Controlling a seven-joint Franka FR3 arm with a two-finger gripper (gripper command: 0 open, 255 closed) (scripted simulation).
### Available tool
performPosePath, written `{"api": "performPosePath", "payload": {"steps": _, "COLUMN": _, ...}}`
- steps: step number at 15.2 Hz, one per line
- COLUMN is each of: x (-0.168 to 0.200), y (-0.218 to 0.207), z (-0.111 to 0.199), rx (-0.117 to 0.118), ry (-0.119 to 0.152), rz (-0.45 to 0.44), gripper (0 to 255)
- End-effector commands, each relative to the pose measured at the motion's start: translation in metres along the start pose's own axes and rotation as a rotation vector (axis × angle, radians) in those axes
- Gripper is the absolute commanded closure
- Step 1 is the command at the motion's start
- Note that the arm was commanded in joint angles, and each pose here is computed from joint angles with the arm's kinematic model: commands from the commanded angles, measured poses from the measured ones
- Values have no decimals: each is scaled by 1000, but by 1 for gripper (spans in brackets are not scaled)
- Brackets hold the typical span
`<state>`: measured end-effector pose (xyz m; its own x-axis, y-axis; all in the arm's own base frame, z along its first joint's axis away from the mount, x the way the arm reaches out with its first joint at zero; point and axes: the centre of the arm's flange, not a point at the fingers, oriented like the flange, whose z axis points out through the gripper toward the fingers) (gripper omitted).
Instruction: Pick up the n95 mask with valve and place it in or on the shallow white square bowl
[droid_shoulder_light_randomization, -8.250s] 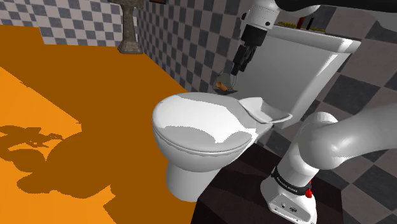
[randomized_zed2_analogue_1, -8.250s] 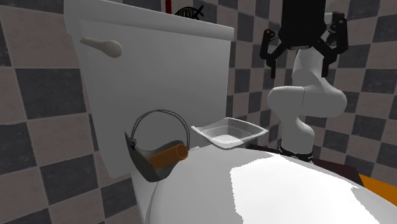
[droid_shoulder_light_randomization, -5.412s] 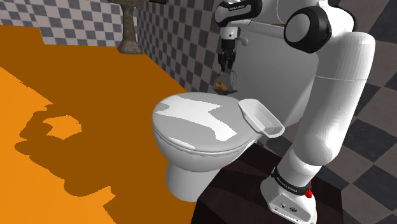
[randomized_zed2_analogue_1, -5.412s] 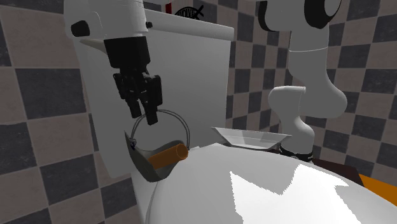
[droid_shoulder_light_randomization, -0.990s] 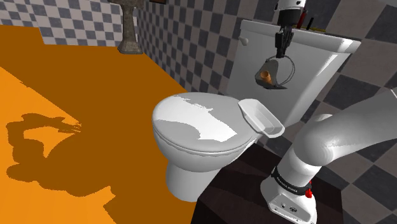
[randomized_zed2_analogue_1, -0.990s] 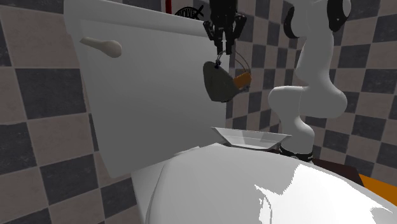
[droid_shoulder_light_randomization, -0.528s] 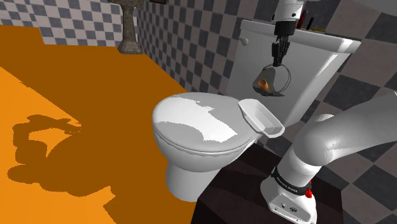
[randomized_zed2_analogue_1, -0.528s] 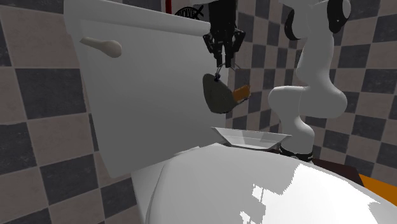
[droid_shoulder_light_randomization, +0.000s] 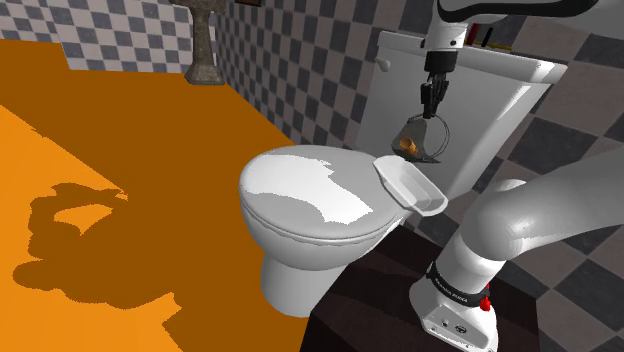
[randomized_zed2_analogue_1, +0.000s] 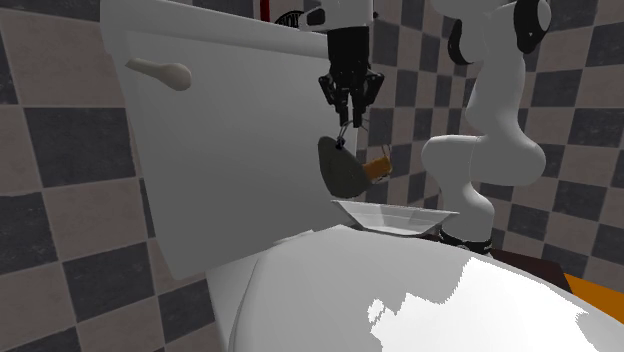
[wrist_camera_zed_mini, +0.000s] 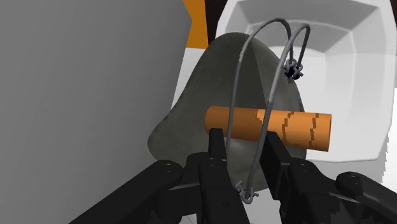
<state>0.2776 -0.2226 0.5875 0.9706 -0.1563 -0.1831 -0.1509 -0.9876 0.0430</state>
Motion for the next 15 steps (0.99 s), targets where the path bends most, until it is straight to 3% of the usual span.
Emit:
{"api": "performPosePath", "payload": {"steps": 1, "x": 1, "y": -1, "z": 10, "rx": 0, "ry": 0, "rz": 0, "gripper": 255}}
{"api": "performPosePath", "payload": {"steps": 11, "x": 3, "y": -1, "z": 21, "rx": 0, "ry": 0, "rz": 0, "gripper": 255}}
{"api": "performPosePath", "payload": {"steps": 12, "x": 3, "y": -1, "z": 21, "rx": 0, "ry": 0, "rz": 0, "gripper": 0}}
{"api": "performPosePath", "payload": {"steps": 15, "x": 3, "y": -1, "z": 21, "rx": 0, "ry": 0, "rz": 0, "gripper": 0}}
